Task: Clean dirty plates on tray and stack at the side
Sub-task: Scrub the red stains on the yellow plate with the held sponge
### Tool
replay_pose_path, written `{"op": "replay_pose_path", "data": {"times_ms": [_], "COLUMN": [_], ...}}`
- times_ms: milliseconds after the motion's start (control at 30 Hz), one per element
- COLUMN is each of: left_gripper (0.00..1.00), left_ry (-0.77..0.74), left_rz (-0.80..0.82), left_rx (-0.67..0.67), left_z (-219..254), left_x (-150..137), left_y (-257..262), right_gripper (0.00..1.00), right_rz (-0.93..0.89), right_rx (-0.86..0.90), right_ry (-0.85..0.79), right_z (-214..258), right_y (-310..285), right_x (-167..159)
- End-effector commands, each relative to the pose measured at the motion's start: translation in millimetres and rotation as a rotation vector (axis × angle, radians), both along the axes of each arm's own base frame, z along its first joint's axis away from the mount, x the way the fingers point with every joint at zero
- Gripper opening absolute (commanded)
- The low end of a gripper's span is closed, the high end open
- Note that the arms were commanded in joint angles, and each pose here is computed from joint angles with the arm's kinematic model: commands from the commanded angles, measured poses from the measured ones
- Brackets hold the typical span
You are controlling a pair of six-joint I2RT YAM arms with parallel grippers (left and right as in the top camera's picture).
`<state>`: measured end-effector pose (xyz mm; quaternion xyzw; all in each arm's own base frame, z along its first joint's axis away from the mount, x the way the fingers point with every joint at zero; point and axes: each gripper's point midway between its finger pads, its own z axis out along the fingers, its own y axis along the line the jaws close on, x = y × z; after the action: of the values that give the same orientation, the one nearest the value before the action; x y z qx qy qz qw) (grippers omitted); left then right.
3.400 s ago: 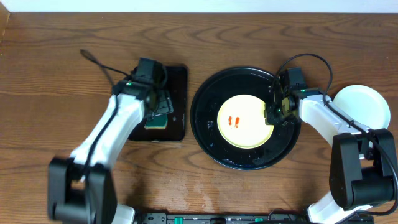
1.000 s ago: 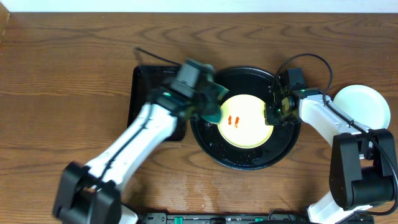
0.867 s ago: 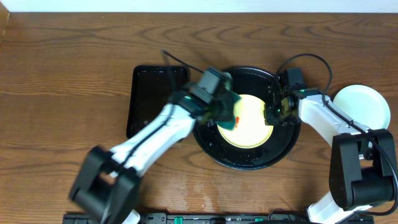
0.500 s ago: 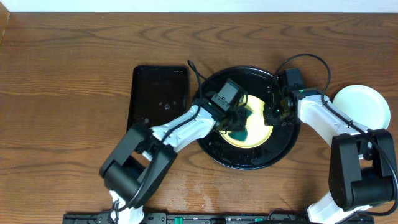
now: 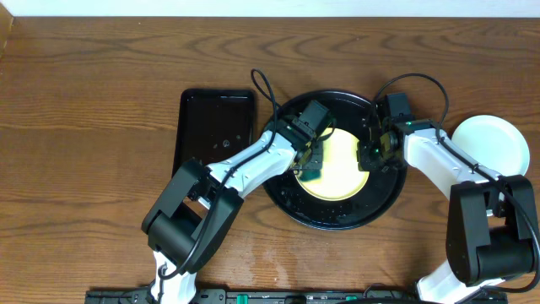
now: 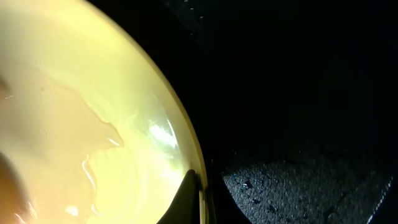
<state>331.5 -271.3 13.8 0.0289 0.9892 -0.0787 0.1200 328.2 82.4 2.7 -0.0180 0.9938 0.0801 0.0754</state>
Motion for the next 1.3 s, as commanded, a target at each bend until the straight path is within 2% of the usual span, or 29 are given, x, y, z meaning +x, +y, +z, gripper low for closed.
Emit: {"op": "replay_pose_path", "data": {"times_ms": [0,100,167,333,467,600,767,867,967,1133,1267], "left_gripper": [0.08,0.07,0.08,0.07,0.07,0.08,0.07,0.08,0.07,0.08,0.08], "left_ry": [-0.112,-0.119,-0.093,0.104,0.24,0.289,0.31,0.303,0.244,0.113,0.008], "left_rz": [0.085,0.072,0.057,0.048,-0.035,-0.129,-0.178,-0.182,-0.091,0.097,0.195], "left_rx": [0.398,0.401,0.343,0.01,-0.28,-0.422,-0.416,-0.376,-0.243,0.042,0.263], "left_z": [-19,-12,-16,-35,-30,-19,-19,-23,-34,-41,-36], "left_x": [25,27,23,-3,-25,-45,-64,-63,-41,5,29], "left_y": [82,78,66,5,-56,-95,-108,-99,-64,22,81], "right_gripper": [0.01,0.01,0.01,0.01,0.01,0.01,0.01,0.01,0.01,0.01,0.01], "right_rz": [0.021,0.02,0.019,0.017,0.017,0.017,0.017,0.017,0.017,0.017,0.018], "right_rx": [-0.009,-0.015,-0.023,-0.035,-0.035,-0.034,-0.034,-0.034,-0.034,-0.034,-0.034], "right_ry": [0.048,0.051,0.05,0.049,0.048,0.048,0.048,0.048,0.048,0.048,0.047], "right_z": [-11,-11,-11,-11,-11,-11,-11,-11,-11,-11,-11], "right_y": [6,5,4,2,2,2,2,2,2,2,2], "right_x": [-14,-15,-15,-15,-14,-14,-14,-14,-14,-14,-14]}}
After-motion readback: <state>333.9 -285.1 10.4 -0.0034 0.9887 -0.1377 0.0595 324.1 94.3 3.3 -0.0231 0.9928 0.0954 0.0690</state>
